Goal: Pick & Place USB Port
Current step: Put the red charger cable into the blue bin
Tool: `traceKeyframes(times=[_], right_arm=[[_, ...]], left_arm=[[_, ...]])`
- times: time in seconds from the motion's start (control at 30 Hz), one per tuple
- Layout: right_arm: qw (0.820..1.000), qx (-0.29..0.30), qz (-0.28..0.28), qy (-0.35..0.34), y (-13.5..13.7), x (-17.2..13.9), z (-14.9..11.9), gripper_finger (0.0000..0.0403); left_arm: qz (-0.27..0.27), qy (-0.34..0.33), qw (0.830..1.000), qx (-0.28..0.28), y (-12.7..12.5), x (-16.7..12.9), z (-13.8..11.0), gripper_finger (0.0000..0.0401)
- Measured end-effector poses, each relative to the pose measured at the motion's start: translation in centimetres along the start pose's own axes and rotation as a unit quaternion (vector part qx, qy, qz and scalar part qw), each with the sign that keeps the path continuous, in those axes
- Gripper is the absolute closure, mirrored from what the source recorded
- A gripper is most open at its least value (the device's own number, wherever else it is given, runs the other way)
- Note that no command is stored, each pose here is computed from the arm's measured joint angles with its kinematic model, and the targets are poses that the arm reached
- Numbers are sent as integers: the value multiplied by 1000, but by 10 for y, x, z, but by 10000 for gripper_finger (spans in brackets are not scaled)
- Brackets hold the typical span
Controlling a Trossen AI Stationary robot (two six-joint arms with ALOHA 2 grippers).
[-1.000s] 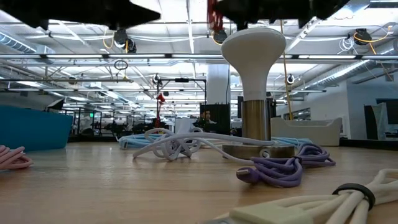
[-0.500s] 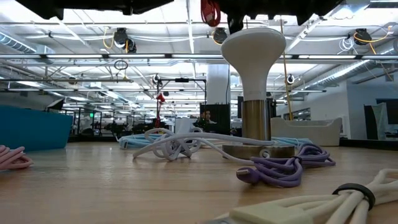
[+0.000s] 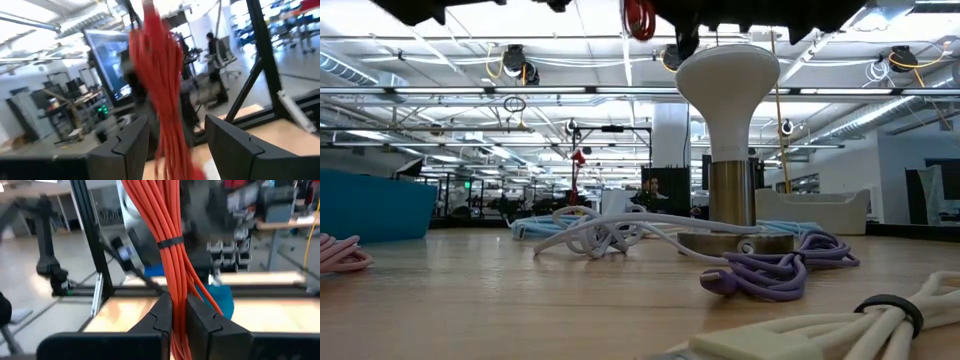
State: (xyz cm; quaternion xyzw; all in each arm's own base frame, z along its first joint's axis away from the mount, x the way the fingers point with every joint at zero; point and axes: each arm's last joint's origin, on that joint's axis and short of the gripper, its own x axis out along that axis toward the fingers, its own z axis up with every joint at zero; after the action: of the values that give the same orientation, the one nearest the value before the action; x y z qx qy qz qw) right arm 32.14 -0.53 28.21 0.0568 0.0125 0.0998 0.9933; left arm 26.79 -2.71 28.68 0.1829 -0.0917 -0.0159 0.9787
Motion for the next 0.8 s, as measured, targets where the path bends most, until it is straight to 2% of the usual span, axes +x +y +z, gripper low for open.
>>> traceKeyframes(times=[0.13,0.47,0.57,0.7,0.8], right_arm=[[1000,3,2,2,-1,4,-5,383],[1000,-1,2,1,-1,5,-5,383],[1000,-4,6,2,0,5,-6,383],[1000,-14,19,2,3,5,-6,383],[1000,-18,22,-1,7,6,-5,381]], left_arm=[[-14,28,999,4,-4,14,-9,203],[-16,32,999,1,-6,27,-11,214],[-16,32,999,-5,-6,27,-11,260],[-6,28,999,-23,-5,27,-10,364],[6,22,998,-57,-3,27,-9,377]])
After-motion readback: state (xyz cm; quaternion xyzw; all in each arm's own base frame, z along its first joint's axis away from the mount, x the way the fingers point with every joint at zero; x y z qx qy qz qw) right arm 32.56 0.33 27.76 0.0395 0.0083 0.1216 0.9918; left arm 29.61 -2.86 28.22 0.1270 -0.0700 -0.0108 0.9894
